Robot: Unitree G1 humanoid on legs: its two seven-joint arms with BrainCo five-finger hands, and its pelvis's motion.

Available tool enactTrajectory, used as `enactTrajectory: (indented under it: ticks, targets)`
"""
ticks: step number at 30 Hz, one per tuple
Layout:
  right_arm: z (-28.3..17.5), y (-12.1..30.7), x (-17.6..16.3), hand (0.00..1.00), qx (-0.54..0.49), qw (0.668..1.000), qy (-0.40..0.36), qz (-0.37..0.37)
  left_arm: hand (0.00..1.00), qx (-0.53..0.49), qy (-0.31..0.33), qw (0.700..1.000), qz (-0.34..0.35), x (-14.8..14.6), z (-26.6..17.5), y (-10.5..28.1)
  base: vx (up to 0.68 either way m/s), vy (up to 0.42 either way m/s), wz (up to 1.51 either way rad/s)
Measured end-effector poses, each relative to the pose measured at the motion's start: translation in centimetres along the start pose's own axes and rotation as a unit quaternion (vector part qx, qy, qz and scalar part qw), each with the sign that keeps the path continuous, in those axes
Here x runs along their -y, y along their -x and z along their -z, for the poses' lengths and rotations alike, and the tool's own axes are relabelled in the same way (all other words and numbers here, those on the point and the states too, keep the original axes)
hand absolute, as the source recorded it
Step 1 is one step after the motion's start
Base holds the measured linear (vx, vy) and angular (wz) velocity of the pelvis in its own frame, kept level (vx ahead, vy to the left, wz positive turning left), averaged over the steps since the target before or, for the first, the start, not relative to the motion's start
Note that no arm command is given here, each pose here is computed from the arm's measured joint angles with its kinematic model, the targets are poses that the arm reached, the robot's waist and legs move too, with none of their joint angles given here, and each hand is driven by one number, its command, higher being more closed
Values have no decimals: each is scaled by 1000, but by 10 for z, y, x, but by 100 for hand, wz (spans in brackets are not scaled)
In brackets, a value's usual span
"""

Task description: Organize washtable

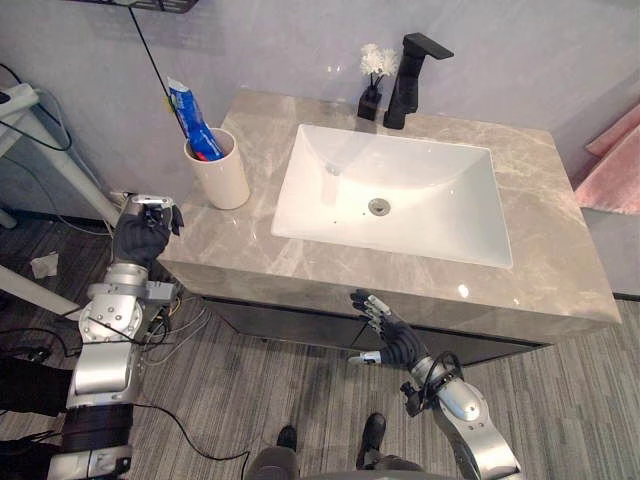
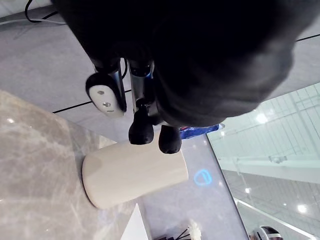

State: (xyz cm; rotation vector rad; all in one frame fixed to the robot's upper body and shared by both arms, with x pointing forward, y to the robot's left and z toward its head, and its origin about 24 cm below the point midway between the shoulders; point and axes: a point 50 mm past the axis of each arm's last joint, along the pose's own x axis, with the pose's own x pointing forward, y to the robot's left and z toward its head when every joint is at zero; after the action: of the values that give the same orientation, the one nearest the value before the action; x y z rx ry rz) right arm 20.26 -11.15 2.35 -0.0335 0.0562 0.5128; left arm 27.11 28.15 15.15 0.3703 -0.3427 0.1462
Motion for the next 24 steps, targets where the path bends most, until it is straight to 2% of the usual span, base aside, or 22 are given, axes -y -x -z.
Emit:
enactTrajectory:
  ticks: [6,24]
  targets:
    - [-2,-1,2,0,3,1000,7,0,100,-11,-10,1000,-9,-8,3,-12,11,15,-7]
    - [-10,-1,4,0,18,1000,15,9,100,-8,13,1000,-10,-5,0,-25,-2,12,-7]
